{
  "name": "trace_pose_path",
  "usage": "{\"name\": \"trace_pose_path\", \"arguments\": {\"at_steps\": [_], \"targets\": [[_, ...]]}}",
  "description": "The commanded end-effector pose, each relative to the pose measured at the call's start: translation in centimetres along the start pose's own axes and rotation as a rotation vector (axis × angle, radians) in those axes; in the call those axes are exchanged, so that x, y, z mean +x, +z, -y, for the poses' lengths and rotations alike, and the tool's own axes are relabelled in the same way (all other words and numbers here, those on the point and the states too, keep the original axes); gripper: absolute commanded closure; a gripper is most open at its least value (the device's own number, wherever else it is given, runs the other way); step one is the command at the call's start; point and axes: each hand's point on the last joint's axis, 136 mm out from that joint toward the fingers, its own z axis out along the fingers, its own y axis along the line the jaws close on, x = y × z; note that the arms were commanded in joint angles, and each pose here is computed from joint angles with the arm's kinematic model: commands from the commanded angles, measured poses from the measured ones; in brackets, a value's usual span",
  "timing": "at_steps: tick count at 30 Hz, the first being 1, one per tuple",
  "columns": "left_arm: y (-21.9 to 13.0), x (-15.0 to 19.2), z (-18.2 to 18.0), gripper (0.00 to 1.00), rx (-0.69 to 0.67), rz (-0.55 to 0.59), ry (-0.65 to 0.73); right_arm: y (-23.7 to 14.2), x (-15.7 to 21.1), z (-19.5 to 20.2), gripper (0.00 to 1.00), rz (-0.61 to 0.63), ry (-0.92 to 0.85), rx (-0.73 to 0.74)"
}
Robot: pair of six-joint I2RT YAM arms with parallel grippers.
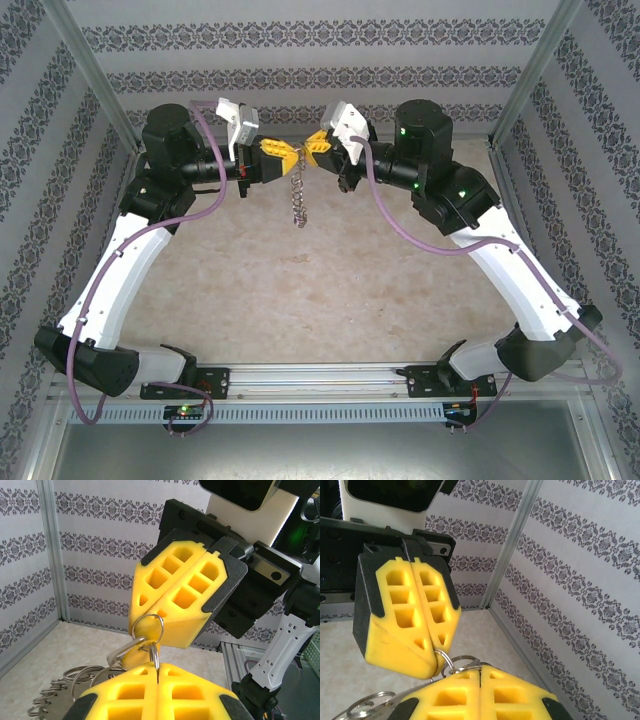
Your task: Put the keys on the keyring
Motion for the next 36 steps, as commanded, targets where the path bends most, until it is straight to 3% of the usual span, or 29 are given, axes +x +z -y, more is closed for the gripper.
{"name": "trace_pose_path", "arguments": {"at_steps": [1, 8, 14, 20, 36], "targets": [[-0.3, -0.5, 1.1, 1.0, 0.041, 0.015, 0.02, -0.4, -2.6, 1.5, 1.0, 0.058, -0.074, 0.072], [-0.2, 0.4, 0.3, 0.99, 0.005, -0.003, 0.009, 0.1, -2.6, 1.4, 1.0, 0.037, -0.111, 0.068], [-0.4, 2.7, -0.8, 0.66, -0.052, -0.026, -0.038, 0.5, -0.4, 1.3, 1.0, -0.047, -0.09, 0.073], [-2.3, 5.9, -3.4, 0.5, -0.265, -0.027, -0.05, 0.6, 3.1, 1.3, 1.0, -0.202, -0.081, 0.089], [-4.4, 11.3, -6.5, 0.45, -0.467, -0.135, -0.141, 3.7, 9.3, 1.5, 1.0, -0.459, -0.074, 0.12]]}}
